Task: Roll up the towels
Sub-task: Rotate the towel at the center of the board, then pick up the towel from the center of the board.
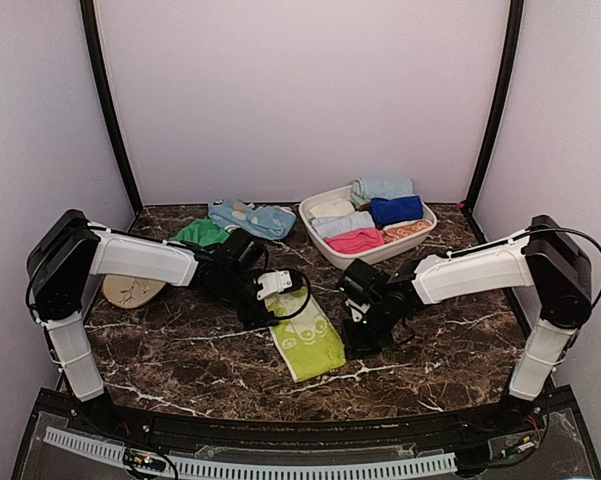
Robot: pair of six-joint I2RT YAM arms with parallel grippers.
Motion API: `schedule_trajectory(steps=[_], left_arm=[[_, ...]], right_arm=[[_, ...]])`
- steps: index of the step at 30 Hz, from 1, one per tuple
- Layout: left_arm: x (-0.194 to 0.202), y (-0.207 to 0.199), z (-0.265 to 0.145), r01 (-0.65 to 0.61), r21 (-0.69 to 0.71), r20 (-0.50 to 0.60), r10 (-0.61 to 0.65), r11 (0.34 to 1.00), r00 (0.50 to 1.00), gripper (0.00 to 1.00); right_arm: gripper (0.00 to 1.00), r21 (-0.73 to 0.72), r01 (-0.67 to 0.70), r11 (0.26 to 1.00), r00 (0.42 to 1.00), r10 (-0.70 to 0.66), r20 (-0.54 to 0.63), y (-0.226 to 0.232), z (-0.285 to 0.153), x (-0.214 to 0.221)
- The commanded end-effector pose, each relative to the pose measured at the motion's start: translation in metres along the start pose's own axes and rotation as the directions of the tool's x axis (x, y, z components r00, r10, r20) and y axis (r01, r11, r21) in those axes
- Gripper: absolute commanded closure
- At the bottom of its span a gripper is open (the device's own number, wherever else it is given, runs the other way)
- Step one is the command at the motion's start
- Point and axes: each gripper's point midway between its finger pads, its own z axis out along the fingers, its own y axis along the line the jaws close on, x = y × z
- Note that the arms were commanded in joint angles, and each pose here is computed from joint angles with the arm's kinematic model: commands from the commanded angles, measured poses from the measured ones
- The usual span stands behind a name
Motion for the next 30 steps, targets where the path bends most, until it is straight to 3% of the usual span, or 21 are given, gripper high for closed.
schedule_trajectory(steps=[1,5,10,13,16,21,25,30], left_arm=[[-0.001,0.055,0.007,0.051,-0.194,-0.007,-0.053,0.980,0.999,0.21],[0.001,0.106,0.000,0.089,-0.334,0.016,-0.089,0.938,0.996,0.20],[-0.016,0.109,-0.029,0.079,-0.274,0.100,-0.053,0.958,0.994,0.12],[-0.025,0.088,-0.054,0.024,-0.193,0.134,0.002,0.981,0.991,0.09],[-0.022,0.047,-0.073,-0.022,-0.017,0.140,0.024,1.000,0.990,0.09],[-0.002,-0.053,-0.092,-0.174,0.263,0.149,0.138,0.949,0.979,0.12],[0.004,-0.099,-0.093,-0.208,0.334,0.179,0.155,0.919,0.972,0.19],[0.008,-0.115,-0.084,-0.214,0.350,0.171,0.162,0.912,0.972,0.25]], right_arm=[[0.83,-0.008,0.020,1.000,0.999,-0.020,-0.048,0.019,0.014,0.022],[0.83,-0.063,0.040,0.997,0.997,-0.044,-0.056,0.043,0.017,0.031],[0.83,-0.105,0.083,0.991,0.994,-0.089,-0.059,0.065,0.013,0.031],[0.83,-0.080,0.096,0.992,0.995,-0.099,-0.027,0.057,-0.004,0.016],[0.82,-0.145,0.069,0.987,0.996,-0.060,0.063,0.059,-0.039,-0.025],[0.81,-0.277,0.074,0.958,0.986,-0.027,0.167,0.074,-0.078,-0.093],[0.81,-0.339,0.082,0.937,0.983,-0.020,0.181,0.093,-0.065,-0.141],[0.83,-0.337,0.044,0.940,0.990,0.005,0.141,0.094,-0.023,-0.179]])
